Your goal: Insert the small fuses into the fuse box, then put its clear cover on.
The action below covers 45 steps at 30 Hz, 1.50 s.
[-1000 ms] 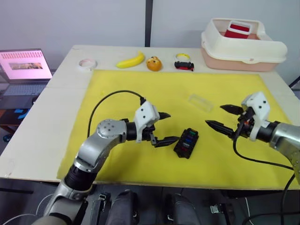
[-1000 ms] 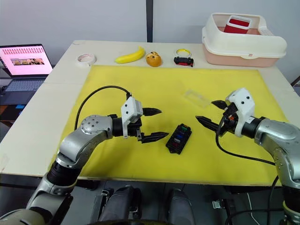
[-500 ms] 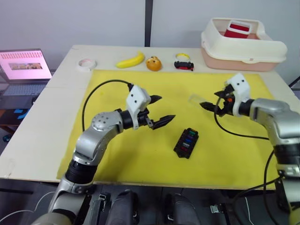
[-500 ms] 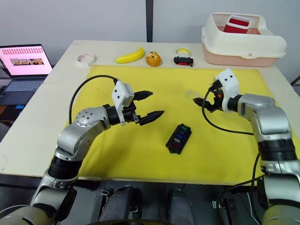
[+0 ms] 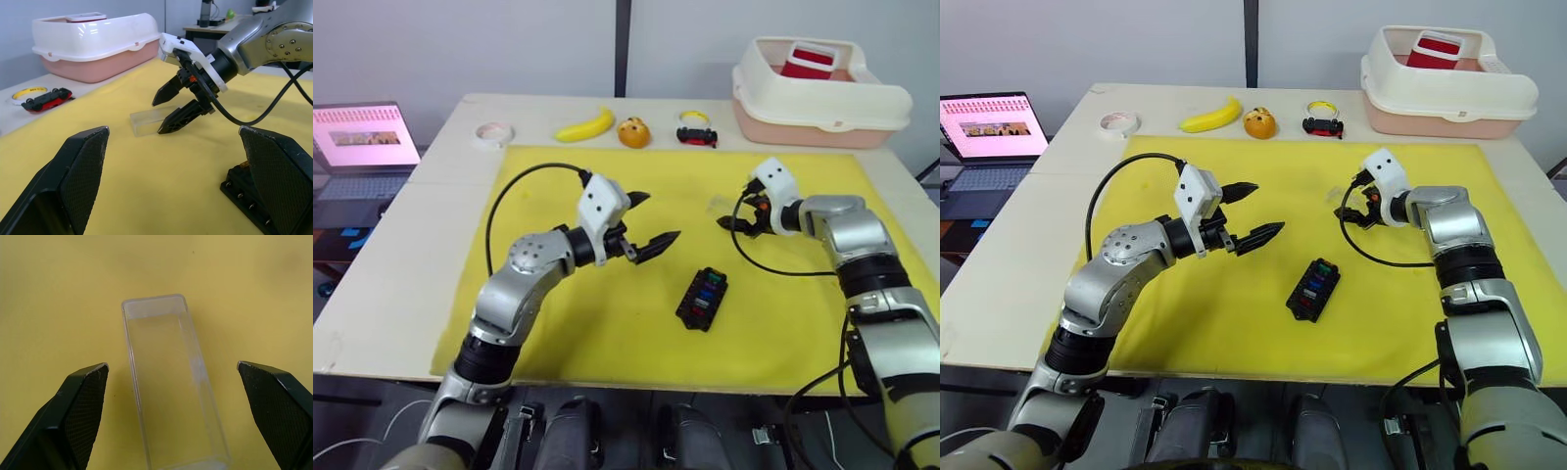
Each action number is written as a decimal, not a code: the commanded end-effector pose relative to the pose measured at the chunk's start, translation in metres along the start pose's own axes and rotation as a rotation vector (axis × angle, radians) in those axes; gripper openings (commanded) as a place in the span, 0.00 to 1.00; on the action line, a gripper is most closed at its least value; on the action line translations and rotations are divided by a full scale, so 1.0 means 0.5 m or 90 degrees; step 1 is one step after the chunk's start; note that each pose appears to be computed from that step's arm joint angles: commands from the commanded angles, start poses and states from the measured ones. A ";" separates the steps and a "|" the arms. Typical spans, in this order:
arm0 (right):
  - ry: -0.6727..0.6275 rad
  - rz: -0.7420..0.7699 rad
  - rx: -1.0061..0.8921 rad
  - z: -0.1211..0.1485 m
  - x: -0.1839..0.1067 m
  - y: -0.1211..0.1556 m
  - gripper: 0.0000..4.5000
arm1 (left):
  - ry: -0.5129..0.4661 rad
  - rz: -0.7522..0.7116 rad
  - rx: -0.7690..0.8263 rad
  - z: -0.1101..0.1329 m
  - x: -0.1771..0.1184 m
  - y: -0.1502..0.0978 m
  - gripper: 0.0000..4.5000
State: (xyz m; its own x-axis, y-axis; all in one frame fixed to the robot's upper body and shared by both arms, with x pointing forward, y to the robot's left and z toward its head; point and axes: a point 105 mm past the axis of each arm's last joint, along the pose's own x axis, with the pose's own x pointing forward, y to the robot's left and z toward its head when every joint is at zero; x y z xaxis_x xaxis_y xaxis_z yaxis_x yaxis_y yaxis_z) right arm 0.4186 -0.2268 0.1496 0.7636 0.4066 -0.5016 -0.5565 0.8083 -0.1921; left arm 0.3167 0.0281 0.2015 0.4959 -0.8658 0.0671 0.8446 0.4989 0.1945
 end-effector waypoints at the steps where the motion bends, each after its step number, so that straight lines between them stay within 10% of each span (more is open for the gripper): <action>1: -0.018 -0.003 -0.019 0.024 -0.005 -0.003 0.81 | -0.026 0.003 0.032 0.026 -0.004 -0.005 1.00; 5: -0.028 -0.016 -0.021 0.023 -0.004 -0.007 0.37 | -0.025 -0.003 0.028 0.024 -0.004 -0.012 1.00; 21: -0.028 -0.017 -0.012 -0.032 -0.188 0.040 0.37 | 0.072 0.021 -0.061 -0.048 -0.014 -0.166 1.00; 45: -0.032 -0.040 0.010 -0.031 -0.218 0.076 0.37 | 0.205 0.045 -0.082 -0.144 0.017 -0.235 1.00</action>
State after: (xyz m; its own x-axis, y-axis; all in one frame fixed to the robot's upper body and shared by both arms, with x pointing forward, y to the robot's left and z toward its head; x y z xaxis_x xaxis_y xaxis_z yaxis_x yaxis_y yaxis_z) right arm 0.3095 -0.2465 0.1658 0.7824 0.3799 -0.4934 -0.5120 0.8435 -0.1624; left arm 0.2391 -0.0297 0.1050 0.5804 -0.7739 -0.2535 0.8087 0.5844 0.0674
